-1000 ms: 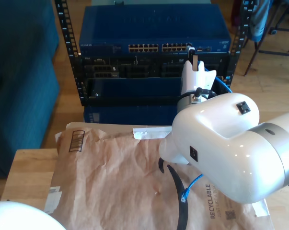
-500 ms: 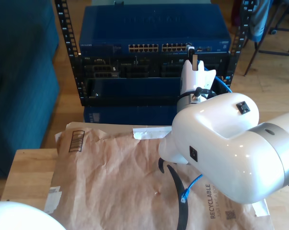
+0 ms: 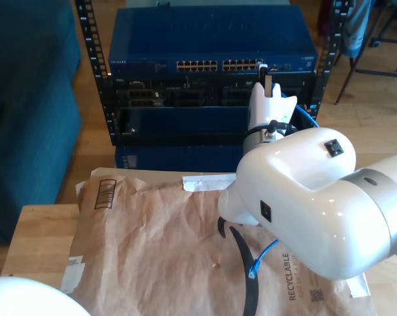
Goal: Grab the cable and plug it in
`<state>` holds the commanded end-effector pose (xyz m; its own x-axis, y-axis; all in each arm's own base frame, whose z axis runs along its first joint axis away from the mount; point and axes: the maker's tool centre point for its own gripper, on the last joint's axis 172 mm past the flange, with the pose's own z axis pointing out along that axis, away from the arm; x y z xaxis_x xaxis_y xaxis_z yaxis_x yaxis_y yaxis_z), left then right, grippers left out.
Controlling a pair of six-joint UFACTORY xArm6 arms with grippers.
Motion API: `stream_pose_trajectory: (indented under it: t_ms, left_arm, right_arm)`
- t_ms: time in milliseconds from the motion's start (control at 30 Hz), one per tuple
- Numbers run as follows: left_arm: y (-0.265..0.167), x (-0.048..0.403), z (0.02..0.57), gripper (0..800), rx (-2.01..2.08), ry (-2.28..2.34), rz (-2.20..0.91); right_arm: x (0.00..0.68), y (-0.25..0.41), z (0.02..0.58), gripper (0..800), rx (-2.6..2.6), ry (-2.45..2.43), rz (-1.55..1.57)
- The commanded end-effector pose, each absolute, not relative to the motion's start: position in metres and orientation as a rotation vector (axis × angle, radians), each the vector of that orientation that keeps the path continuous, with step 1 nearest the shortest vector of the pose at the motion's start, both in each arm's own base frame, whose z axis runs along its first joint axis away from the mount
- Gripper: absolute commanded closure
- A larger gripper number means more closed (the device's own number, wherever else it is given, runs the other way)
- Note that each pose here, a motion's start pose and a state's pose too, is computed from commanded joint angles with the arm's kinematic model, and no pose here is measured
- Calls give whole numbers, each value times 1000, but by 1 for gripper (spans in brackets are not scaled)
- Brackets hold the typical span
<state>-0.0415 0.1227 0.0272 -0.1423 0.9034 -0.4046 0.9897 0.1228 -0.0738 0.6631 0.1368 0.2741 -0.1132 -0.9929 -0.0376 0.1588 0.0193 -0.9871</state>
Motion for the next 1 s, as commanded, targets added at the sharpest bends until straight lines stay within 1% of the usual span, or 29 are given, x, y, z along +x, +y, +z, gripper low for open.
stream_pose_trajectory:
  t_ms: [400, 1000]
  left_arm:
    - [123, -41, 27, 0, 1863, 2142, -477]
    - [123, -41, 27, 0, 1864, 2140, -477]
  right_arm:
    - [665, 128, 272, 800, -1010, 1199, -1351]
    - [664, 135, 273, 800, -1029, 1180, -1348]
